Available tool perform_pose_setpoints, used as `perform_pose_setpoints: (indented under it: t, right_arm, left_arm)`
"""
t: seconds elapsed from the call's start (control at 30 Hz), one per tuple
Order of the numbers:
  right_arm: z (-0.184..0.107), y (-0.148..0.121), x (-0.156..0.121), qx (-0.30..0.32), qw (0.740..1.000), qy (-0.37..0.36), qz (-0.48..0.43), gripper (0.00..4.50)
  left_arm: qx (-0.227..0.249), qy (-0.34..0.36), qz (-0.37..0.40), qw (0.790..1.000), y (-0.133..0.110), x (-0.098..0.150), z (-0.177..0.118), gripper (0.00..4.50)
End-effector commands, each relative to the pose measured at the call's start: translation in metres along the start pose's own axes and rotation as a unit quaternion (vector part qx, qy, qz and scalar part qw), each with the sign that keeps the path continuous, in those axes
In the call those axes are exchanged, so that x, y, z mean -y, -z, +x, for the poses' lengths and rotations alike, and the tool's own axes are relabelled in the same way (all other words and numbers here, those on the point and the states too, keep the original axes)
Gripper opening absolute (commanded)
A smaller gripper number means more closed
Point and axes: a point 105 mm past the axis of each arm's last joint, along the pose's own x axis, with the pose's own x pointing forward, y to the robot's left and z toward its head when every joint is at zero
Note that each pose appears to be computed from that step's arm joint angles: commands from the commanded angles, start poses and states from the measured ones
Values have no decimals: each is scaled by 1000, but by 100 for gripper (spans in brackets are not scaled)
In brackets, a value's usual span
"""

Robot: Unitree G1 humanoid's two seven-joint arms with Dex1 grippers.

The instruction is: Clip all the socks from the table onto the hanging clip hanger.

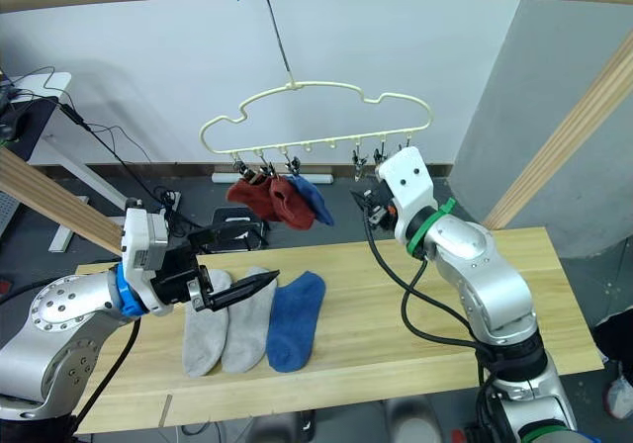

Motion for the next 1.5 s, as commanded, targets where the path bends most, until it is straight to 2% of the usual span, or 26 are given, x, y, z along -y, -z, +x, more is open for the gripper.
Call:
perform_pose_setpoints:
  t: [0.03, 1.07, 1.5]
  right_arm:
    - [7, -14, 4, 24, 999, 26, -7, 179]
    - [35, -32, -3, 66, 996, 40, 34, 179]
    - [38, -39, -2, 88, 994, 53, 41, 179]
  left_arm:
    - [7, 3, 14, 1000, -6, 2, 0, 450]
    - [7, 7, 9, 1000, -7, 4, 6, 450]
    - [8, 4, 5, 1000, -6, 5, 8, 450]
